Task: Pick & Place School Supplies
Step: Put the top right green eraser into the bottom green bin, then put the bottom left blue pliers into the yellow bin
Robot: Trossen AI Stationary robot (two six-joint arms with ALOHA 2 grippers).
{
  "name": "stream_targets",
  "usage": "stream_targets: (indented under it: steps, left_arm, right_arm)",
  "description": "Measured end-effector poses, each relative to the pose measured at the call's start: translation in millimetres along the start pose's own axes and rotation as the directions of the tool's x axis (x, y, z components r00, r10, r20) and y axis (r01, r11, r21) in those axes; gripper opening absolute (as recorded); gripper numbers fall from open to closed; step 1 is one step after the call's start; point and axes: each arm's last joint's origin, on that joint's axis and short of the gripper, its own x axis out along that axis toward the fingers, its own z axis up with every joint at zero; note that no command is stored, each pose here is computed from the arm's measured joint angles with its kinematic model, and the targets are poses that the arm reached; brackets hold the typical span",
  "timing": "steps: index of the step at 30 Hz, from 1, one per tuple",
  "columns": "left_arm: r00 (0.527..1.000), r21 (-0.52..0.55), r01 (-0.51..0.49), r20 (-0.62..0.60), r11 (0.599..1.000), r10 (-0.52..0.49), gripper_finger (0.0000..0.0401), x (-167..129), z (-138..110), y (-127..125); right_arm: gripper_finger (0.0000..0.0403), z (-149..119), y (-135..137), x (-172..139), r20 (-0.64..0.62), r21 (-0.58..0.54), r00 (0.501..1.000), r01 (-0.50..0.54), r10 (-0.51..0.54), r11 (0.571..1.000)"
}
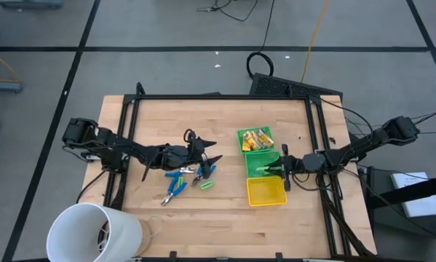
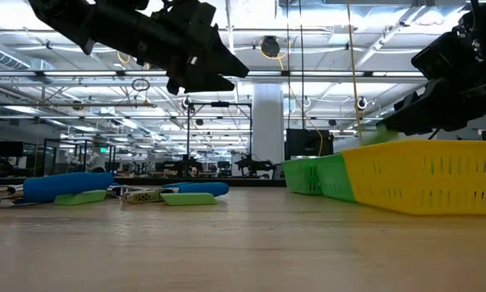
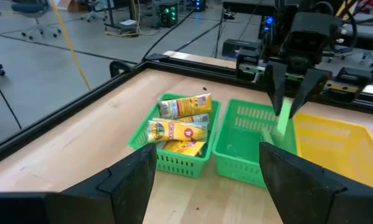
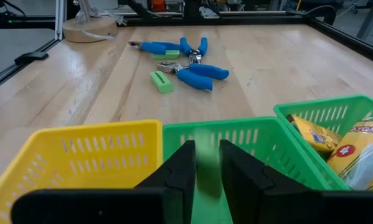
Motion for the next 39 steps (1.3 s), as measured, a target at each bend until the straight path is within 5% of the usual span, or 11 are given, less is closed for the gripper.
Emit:
stream_targets:
  steps: [15,21,25,29,34,39]
  left_arm:
    - [0.999,0.019,0.02,-0.031,1.0,-0.019,0.028,0,-3,-1]
    - [0.985,0.056,0.143,-0.106,0.988,-0.137,0.028,-7,8,-22]
    - [0.941,0.141,0.187,-0.31,0.972,-0.136,0.028,-15,10,-42]
    - [0.894,0.094,0.177,-0.432,0.98,-0.12,0.028,-25,12,-54]
    - [0.843,0.067,0.121,-0.534,0.99,-0.067,0.028,-36,-2,-54]
    - [0.725,-0.015,-0.015,-0.689,1.0,0.0,0.028,-51,-19,-50]
  right_arm:
    - [0.0115,4,0,0,0.035,0.03,0.999,-0.004,0.003,1.0]
    - [0.0118,6,1,0,0.065,0.034,0.998,-0.008,0.006,0.999]
    - [0.0118,6,1,0,0.064,0.031,0.998,-0.008,0.007,0.999]
    - [0.0118,6,1,0,0.065,0.026,0.998,-0.01,0.008,1.0]
    - [0.0118,7,1,0,0.069,0.028,0.998,-0.01,0.008,1.0]
    - [0.0118,7,1,0,0.068,0.042,0.998,-0.012,0.009,0.999]
